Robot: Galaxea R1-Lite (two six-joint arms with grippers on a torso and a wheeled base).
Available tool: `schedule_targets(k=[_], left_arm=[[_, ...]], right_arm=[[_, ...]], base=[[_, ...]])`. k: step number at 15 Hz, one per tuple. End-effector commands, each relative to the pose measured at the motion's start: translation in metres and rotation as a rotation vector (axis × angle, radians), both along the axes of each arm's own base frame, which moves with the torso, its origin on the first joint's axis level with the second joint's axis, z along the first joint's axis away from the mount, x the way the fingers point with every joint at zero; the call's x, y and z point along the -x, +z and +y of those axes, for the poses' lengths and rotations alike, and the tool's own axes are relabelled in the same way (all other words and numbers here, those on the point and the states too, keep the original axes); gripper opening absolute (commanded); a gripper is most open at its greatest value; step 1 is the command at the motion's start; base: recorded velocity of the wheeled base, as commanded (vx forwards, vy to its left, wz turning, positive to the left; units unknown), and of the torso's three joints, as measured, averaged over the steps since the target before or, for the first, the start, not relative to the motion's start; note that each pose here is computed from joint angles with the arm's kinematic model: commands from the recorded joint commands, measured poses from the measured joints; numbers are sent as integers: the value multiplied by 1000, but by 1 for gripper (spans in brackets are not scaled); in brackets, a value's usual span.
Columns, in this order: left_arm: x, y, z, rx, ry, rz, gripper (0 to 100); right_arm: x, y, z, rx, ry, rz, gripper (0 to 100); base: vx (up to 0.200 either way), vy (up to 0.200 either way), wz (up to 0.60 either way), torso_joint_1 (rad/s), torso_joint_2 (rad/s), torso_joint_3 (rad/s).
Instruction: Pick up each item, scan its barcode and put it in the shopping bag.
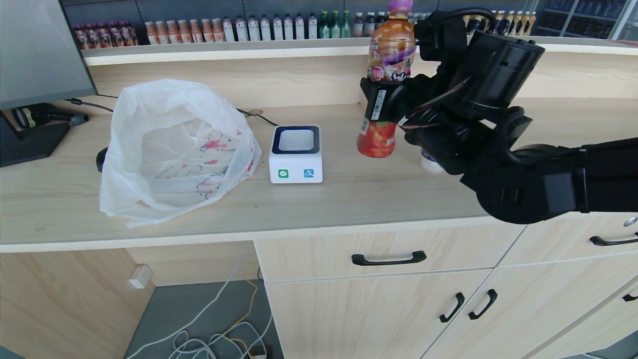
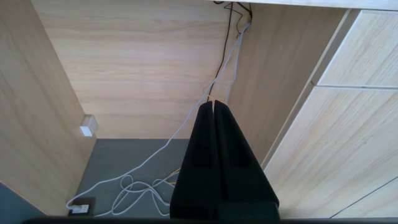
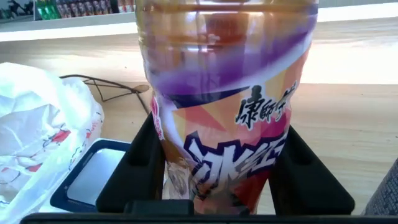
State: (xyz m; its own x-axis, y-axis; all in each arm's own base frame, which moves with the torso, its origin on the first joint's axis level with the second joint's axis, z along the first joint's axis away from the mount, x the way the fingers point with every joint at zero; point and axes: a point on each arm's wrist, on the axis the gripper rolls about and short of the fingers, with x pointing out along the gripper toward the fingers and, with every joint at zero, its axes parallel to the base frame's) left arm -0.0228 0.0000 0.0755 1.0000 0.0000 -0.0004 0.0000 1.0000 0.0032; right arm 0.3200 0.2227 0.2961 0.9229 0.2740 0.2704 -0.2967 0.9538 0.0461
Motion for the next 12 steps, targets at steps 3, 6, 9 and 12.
schedule_targets(k=[3,6,9,12], left_arm=[[0,0,0,0,0,0,0],[0,0,0,0,0,0,0],[0,0,0,-1,0,0,0],[0,0,0,0,0,0,0]], right_arm=[[39,31,-15,-88,48,-41,0],[64,41,-26,-100,70,-55,0],[83,44,-37,-117,87,-56,0],[101,42,-48,-124,121,-47,0]], base=[[0,0,0,0,0,0],[0,0,0,0,0,0],[0,0,0,0,0,0],[0,0,0,0,0,0]])
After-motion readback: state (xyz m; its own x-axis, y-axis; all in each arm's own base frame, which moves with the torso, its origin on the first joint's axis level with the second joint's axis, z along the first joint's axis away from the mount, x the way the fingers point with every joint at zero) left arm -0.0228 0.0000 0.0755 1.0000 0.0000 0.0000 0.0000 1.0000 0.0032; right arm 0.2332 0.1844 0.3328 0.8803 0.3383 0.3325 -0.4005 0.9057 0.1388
